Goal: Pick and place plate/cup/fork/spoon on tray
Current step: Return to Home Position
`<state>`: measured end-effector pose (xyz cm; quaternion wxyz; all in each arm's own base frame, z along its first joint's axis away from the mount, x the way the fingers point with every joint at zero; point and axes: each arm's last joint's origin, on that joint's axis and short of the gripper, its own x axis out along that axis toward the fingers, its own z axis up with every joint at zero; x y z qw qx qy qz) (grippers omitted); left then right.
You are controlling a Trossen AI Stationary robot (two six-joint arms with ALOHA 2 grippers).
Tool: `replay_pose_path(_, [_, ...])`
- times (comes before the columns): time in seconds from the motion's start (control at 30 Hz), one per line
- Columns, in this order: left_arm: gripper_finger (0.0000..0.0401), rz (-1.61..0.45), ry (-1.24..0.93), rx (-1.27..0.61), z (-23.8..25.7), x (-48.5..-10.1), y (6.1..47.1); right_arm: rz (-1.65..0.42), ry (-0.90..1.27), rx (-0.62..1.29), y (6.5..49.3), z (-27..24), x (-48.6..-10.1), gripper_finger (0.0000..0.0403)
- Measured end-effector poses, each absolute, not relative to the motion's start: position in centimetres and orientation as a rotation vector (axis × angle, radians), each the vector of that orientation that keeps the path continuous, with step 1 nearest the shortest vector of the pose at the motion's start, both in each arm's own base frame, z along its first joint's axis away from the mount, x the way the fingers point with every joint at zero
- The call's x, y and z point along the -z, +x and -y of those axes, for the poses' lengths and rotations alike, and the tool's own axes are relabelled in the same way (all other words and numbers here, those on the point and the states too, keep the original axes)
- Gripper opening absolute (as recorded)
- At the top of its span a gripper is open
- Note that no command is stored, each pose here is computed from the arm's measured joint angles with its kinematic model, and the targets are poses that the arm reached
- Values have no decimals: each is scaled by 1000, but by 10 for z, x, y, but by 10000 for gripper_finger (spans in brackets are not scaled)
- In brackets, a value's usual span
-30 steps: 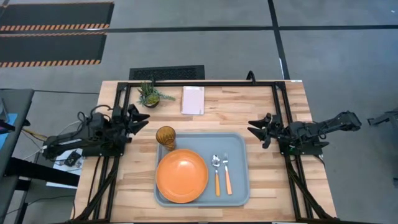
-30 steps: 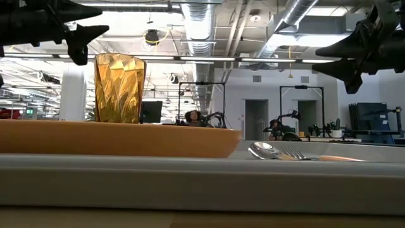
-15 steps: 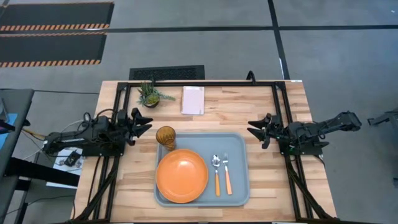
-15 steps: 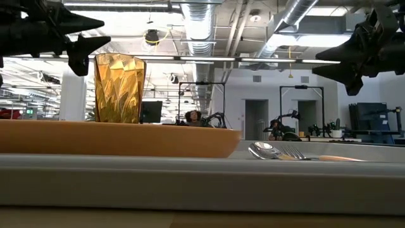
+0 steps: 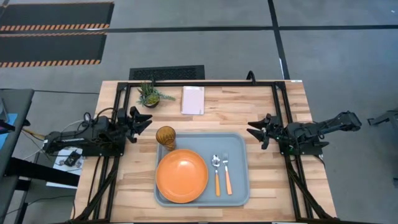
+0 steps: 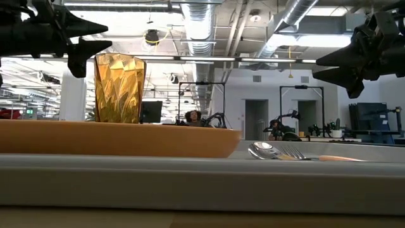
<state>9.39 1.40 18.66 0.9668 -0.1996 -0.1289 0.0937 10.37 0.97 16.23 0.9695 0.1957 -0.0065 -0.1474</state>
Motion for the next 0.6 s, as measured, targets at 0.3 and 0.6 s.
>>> replay_pose_path(0.3, [157, 209, -404, -200, -14, -181, 95, 13, 395, 298, 104, -10, -162, 214])
replay_pose_path(0.6, [157, 70, -404, -212, -14, -170, 96, 12, 395, 297, 104, -10, -162, 214])
